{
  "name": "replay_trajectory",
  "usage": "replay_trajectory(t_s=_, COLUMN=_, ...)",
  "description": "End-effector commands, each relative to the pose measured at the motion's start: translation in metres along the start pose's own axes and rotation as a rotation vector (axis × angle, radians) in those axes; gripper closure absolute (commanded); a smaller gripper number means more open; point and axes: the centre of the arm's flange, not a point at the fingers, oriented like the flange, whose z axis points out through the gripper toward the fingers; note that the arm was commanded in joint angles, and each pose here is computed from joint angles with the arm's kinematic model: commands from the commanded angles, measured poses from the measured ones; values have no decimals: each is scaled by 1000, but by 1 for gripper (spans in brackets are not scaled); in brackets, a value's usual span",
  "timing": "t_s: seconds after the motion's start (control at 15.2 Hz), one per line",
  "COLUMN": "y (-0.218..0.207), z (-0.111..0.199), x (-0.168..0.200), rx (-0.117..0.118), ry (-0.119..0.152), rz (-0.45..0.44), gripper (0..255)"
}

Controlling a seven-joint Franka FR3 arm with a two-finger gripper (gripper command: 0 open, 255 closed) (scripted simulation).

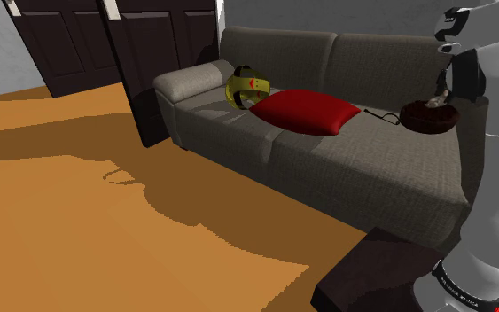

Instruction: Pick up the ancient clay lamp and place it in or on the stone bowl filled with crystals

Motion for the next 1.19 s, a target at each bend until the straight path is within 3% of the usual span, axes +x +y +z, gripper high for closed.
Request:
replay_trajectory(t_s=0.0, y=1, z=6, x=4, rx=12, ry=4, rz=-4, gripper=0)
replay_trajectory(t_s=0.33, y=1, z=6, x=3, rx=12, ry=4, rz=-4, gripper=0)
replay_trajectory(t_s=0.59, y=1, z=-44, x=3, rx=12, ry=4, rz=-4, gripper=0)
replay_trajectory(t_s=1.12, y=1, z=-44, x=3, rx=12, ry=4, rz=-4, gripper=0)
